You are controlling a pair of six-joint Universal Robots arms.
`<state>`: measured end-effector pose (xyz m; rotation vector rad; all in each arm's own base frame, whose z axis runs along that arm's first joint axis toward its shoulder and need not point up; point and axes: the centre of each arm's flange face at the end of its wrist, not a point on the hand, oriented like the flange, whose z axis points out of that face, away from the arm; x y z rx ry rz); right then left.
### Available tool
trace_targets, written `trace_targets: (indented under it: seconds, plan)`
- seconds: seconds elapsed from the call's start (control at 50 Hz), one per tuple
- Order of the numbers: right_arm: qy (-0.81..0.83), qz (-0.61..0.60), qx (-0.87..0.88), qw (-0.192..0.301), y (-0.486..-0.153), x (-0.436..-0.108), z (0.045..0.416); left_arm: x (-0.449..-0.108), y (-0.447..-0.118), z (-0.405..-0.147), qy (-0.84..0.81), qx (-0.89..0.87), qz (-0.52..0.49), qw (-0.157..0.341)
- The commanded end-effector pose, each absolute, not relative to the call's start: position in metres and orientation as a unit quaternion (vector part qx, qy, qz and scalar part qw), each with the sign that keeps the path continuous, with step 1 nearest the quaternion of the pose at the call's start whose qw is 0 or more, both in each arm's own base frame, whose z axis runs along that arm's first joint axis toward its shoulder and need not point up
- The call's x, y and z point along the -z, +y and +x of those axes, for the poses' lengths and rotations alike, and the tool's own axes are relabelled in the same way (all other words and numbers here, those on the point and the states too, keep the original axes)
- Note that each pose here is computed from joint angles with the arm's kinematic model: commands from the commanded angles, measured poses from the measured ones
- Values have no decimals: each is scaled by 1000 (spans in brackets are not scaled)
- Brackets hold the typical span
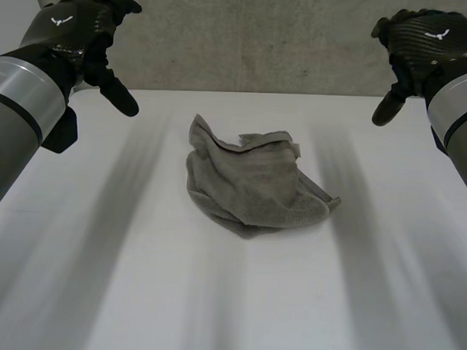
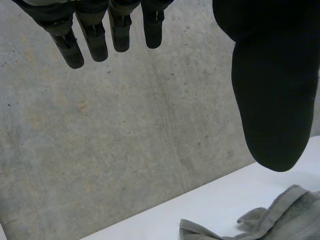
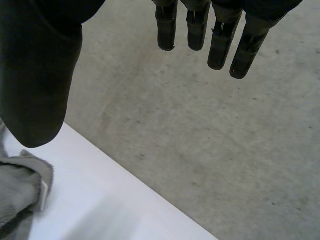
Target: Fold the towel.
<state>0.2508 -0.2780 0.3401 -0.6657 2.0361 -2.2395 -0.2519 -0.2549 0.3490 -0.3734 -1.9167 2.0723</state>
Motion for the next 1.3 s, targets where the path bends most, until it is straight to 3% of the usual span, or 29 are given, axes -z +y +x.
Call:
trace_targets:
  seconds: [0.02,0.12,0.26,0.3,0.4,0.52,0.64,0.78,0.84,0.94,1.04,1.16,1.3]
  plan:
    - [679,-308,660,94,-271,-310,269,-338,-258,-256,-661,-723,-139,146]
    - [716,-348,589,141,-272,-272,284,-311,-270,-268,-657,-722,-162,144]
    - [747,-347,545,157,-287,-225,305,-260,-280,-294,-668,-692,-239,133]
    - [756,-341,536,159,-291,-212,310,-235,-278,-310,-674,-673,-278,128]
    - [767,-322,539,135,-306,-183,316,-211,-279,-324,-680,-654,-307,122]
    - [759,-327,547,133,-310,-157,328,-204,-282,-327,-680,-653,-309,123]
    - [768,-361,511,139,-289,-139,336,-197,-281,-328,-681,-651,-311,124]
    - [696,-516,488,106,-228,-160,322,-199,-283,-325,-683,-653,-305,121]
    - [671,-554,483,105,-215,-162,318,-201,-283,-324,-682,-655,-303,121]
    - [567,-679,451,116,-156,-159,302,-203,-279,-328,-678,-656,-307,126]
    - [513,-732,435,104,-130,-155,290,-204,-264,-341,-669,-654,-323,142]
    - [516,-728,441,97,-127,-158,282,-202,-244,-359,-656,-650,-349,159]
    - [581,-627,505,117,-146,-196,274,-196,-246,-367,-654,-648,-355,163]
